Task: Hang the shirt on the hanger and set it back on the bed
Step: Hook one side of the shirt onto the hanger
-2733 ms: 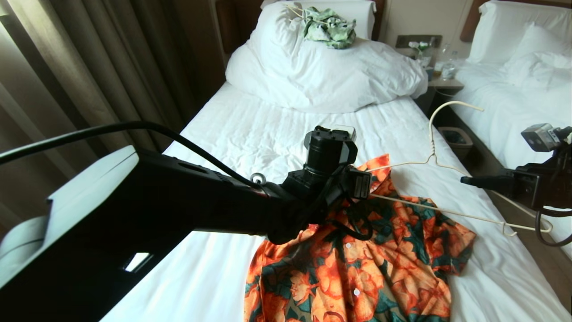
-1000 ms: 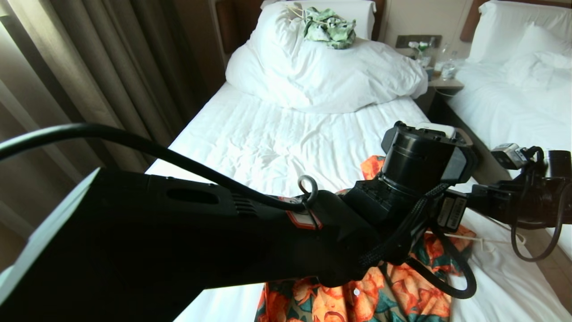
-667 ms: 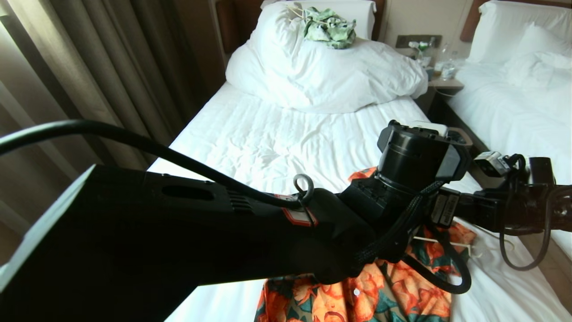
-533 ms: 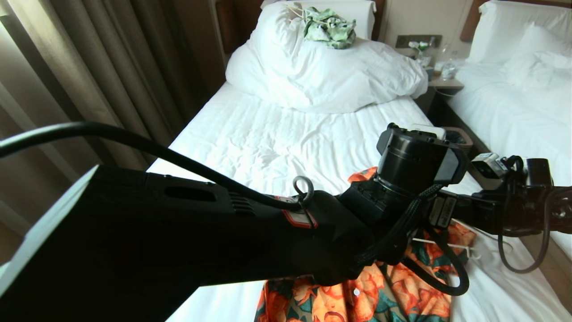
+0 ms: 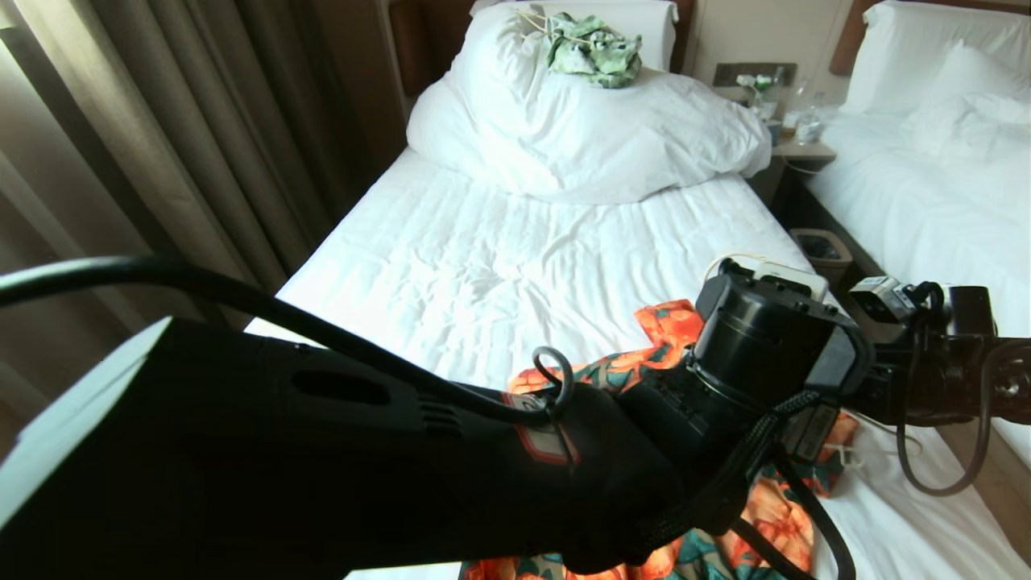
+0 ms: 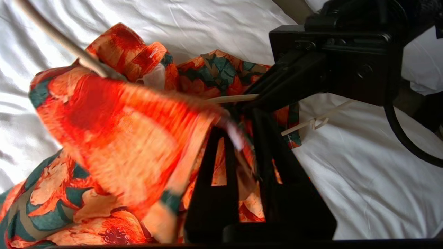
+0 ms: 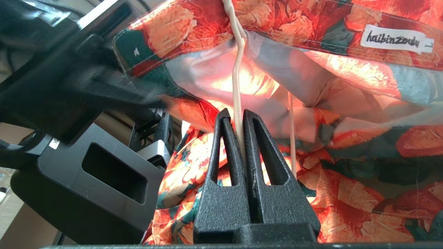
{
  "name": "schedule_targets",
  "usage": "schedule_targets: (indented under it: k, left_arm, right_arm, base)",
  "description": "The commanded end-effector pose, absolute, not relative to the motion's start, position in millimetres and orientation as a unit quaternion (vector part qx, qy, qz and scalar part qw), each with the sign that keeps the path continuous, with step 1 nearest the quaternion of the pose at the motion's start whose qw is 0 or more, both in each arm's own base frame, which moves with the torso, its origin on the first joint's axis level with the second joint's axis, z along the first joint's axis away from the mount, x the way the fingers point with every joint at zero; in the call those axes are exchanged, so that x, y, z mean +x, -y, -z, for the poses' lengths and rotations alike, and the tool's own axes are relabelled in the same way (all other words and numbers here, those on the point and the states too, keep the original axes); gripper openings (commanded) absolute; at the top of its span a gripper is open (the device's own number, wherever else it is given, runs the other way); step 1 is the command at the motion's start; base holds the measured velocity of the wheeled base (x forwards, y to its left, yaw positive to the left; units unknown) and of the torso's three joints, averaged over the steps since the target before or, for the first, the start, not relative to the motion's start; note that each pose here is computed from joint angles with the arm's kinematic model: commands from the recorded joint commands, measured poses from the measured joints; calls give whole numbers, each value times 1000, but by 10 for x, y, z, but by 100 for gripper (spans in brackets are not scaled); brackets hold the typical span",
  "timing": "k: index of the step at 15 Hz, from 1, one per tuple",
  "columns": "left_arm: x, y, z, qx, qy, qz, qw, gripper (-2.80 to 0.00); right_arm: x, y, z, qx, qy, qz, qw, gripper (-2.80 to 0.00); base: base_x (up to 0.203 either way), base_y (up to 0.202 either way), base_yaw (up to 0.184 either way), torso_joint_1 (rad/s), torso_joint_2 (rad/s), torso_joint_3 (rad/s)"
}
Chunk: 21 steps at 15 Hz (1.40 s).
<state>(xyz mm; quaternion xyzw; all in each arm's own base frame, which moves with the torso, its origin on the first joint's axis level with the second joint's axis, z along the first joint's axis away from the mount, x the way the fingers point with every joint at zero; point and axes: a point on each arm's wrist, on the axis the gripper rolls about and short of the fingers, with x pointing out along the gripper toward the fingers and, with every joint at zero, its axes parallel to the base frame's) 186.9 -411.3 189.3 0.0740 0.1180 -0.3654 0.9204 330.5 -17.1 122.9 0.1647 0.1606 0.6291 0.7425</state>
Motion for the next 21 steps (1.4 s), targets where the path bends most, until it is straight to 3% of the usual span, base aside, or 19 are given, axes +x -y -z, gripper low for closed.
schedule_targets:
  k: [1,9,17,21]
  left_arm:
    - [1803,4151,-1848,78,-119,372,917,0]
    - [1659,4197,-1857,117,-129,353,919,0]
    - [1427,4251,-1746,171,-164,351,906,0]
    - [1274,4248,-1511,202,-186,362,891,0]
  right_arm:
    - [3300,170,-1242,164,-157,-632,741,-280]
    - [3312,14,-992,109,-112,-659,736,-280]
    - [3311,34,-1009,90,-93,-659,741,-280]
    - [3333,113,-1045,86,-87,-651,749,-280]
  base:
    - [0,0,0,0,0,0]
    - [0,0,0,0,0,0]
    - [0,0,0,0,0,0]
    - [0,0,0,0,0,0]
